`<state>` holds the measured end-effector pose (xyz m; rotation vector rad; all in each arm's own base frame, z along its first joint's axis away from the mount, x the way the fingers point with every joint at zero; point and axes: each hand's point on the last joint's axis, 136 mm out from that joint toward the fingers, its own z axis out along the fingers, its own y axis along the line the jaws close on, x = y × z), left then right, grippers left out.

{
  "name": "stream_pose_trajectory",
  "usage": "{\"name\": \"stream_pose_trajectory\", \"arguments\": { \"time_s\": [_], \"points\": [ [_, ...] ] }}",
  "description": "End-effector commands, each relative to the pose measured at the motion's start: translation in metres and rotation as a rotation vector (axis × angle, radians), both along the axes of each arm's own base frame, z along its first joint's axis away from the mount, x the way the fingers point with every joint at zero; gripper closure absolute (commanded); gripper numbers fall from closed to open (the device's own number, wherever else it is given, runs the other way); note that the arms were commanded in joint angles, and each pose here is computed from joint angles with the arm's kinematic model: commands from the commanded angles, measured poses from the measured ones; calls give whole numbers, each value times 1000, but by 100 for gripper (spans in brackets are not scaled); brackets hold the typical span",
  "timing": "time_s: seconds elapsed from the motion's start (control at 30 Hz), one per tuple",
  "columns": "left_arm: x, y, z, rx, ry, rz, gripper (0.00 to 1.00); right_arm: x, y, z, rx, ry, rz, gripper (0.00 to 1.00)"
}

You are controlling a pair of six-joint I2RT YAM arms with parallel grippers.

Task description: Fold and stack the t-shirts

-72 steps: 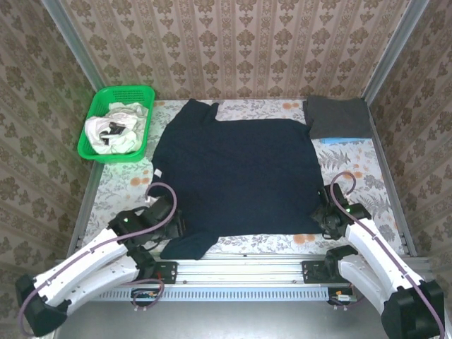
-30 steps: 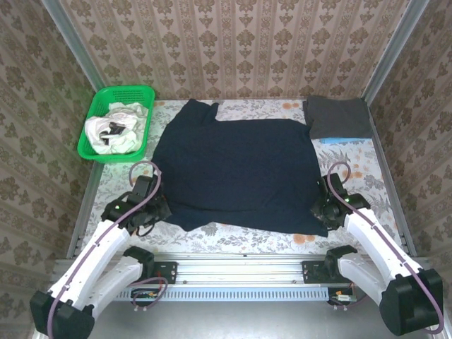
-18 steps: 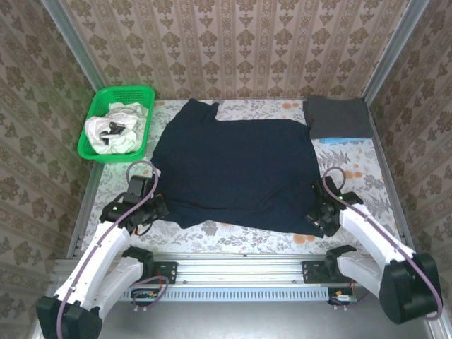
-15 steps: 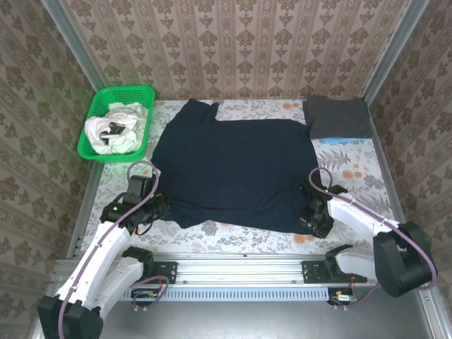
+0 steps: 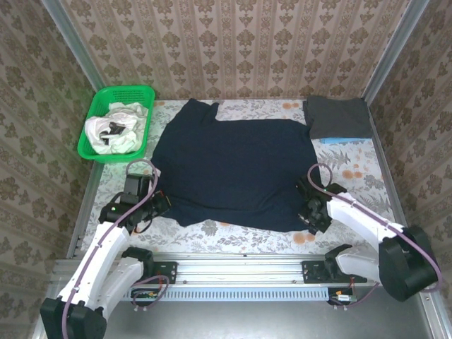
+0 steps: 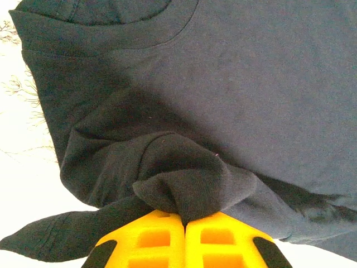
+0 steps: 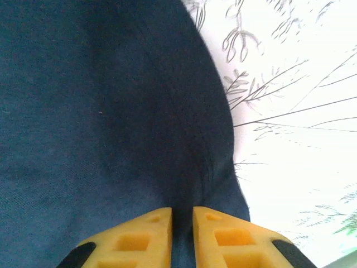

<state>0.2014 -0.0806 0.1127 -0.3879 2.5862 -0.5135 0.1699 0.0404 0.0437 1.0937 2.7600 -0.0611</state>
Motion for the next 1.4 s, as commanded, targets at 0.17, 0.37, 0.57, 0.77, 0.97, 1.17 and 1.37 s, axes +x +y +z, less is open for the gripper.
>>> {"name": "stream_pose_trajectory", "arguments": {
  "time_s": [0.17,0.37,0.57,0.77,0.97,1.17,1.37],
  "points": [
    [9,6,32,35,-69,1,100,14,-17,57,-95,-56,121,92],
    [23,1,36,57,-48,-18,100,6,2,41,-48,1,179,73],
    [20,3,22,62,-23,2,100,-18,13,0,21,19,99,57],
    [23,2,24,72,-30,-16,100,-17,21,-22,54,29,42,49],
    [25,-2,22,59,-36,-41,100,-17,21,-43,43,35,-20,48],
    [27,-2,25,64,-46,-51,100,-17,13,-31,24,-18,-33,74],
    [25,1,37,69,-71,-42,100,-14,-1,9,-36,-81,12,100]
  ]
}}
